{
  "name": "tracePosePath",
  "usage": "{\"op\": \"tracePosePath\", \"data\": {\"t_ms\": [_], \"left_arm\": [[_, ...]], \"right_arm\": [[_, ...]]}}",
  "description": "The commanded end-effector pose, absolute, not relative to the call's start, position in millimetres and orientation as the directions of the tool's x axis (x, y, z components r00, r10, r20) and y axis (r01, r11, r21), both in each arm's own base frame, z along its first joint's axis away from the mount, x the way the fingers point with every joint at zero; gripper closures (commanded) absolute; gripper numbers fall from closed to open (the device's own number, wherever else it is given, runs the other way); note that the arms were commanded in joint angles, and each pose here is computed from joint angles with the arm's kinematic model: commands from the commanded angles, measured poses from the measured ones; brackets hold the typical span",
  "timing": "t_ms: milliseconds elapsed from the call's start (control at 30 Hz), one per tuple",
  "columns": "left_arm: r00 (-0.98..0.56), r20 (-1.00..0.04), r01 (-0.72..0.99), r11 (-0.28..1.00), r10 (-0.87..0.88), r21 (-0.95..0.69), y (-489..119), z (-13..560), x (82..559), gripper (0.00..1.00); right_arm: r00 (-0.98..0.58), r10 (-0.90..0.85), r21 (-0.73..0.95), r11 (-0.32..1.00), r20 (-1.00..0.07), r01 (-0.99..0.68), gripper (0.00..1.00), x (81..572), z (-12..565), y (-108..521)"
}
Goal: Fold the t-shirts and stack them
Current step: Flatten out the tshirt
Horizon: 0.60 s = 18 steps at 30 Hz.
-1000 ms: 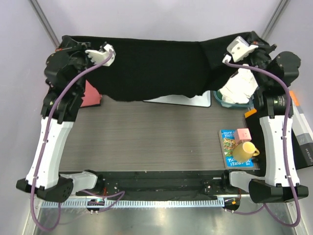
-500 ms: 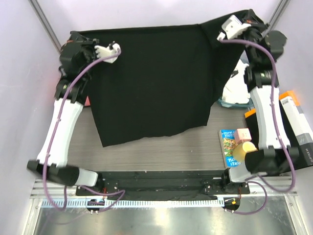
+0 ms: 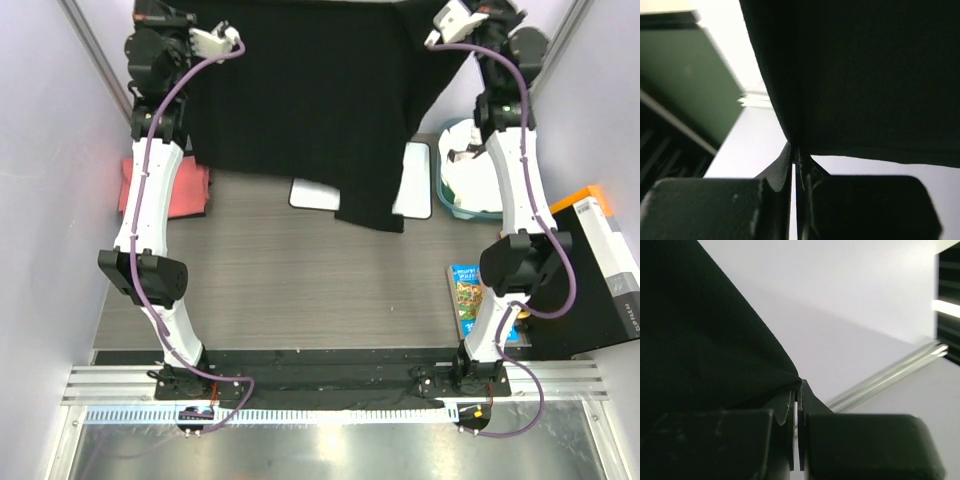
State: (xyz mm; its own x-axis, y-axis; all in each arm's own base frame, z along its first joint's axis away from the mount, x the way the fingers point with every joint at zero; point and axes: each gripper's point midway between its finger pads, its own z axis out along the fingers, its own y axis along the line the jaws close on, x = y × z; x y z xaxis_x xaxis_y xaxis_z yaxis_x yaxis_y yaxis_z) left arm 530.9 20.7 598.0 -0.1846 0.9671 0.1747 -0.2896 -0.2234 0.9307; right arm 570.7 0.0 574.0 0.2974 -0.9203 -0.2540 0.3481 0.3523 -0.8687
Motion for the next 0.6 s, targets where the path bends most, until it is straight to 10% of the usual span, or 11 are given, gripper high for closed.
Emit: {"op": "tracePosePath", "data": {"t_ms": [0, 300, 567], "left_arm": [[-0.255, 0.041, -0.703, -0.214, 0.966, 0.679, 43, 741, 387, 1.00], [-0.280, 0.144, -0.572, -0.285, 0.949, 0.769, 60, 661, 383, 1.00], [0.040, 0.422, -0.059, -0.420, 0.906, 0.906, 27, 435, 338, 1.00]], "right_arm": [[0.328, -0.940, -0.655, 0.307, -0.095, 0.690, 0.99, 409, 740, -15], [0.317, -0.940, -0.821, 0.277, -0.125, 0.499, 0.99, 416, 660, -15], [0.214, -0.934, -0.901, 0.187, -0.287, -0.391, 0.99, 377, 318, 4]]}}
